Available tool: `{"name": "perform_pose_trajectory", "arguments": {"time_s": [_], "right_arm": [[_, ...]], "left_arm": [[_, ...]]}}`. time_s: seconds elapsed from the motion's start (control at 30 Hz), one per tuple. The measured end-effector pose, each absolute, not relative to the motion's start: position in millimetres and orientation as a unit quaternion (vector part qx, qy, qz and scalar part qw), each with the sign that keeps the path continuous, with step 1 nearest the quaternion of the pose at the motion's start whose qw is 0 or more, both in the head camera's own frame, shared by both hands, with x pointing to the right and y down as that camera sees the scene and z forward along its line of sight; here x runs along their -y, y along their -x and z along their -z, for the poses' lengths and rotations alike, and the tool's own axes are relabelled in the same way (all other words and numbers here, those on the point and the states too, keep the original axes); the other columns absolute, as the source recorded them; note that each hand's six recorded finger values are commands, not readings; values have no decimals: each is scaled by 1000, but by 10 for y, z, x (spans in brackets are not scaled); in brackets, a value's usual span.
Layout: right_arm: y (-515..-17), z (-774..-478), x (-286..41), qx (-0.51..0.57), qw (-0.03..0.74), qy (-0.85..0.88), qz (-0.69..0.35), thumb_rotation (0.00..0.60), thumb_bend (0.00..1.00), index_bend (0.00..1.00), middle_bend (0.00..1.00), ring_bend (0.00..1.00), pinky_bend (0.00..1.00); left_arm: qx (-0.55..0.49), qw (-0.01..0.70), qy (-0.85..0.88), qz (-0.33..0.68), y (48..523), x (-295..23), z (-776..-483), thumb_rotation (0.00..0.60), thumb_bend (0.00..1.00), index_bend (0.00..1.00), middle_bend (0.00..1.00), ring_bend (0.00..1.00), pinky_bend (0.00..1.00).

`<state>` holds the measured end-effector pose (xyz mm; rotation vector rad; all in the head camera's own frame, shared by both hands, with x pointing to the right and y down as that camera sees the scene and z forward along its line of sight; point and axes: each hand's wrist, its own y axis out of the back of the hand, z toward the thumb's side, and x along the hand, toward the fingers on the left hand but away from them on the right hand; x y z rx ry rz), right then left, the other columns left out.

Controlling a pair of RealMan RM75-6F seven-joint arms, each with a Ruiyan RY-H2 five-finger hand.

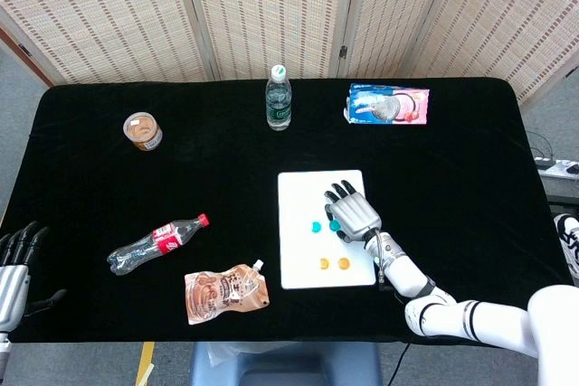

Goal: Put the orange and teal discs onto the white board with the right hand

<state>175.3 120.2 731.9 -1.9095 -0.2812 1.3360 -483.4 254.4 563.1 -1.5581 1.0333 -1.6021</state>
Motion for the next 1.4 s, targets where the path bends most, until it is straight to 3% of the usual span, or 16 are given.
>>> {"name": "perform_pose_trajectory", "arguments": {"time_s": [0.1, 0.27, 0.5, 0.9, 1.07, 1.27, 1.4], "right_arm": [[-1744, -7328, -1207, 108, 388, 750, -525, 600, 400, 455, 171, 31, 0], [-1741, -7319, -1215, 108, 389, 751, -523, 600, 399, 325, 170, 37, 0], [-1801, -7195, -1153, 134, 387, 752, -516, 600, 400, 289, 170, 44, 0], [-2730, -6524, -952, 265, 415, 694, -526, 600, 399, 288, 170, 84, 0], [-3273, -6176, -1132, 318, 413, 670, -528, 600, 400, 193, 140, 73, 0], [-3766, -5883, -1492, 365, 389, 662, -526, 600, 400, 19, 7, 0, 0], [-3970, -5737, -1719, 385, 376, 661, -523, 600, 400, 0, 0, 0, 0]], "left_arm": [[-396, 333, 596, 614, 4841, -2546, -5634, 600, 157, 0, 0, 0, 0], [-395, 332, 596, 615, 4848, -2549, -5639, 600, 156, 0, 0, 0, 0], [-395, 334, 598, 612, 4832, -2531, -5636, 600, 156, 0, 0, 0, 0], [-399, 340, 604, 600, 4759, -2447, -5650, 600, 157, 0, 0, 0, 0], [-402, 342, 609, 592, 4712, -2405, -5649, 600, 156, 0, 0, 0, 0], [-406, 348, 609, 586, 4661, -2368, -5641, 600, 156, 0, 0, 0, 0], [-407, 350, 607, 586, 4631, -2364, -5630, 600, 156, 0, 0, 0, 0]]}}
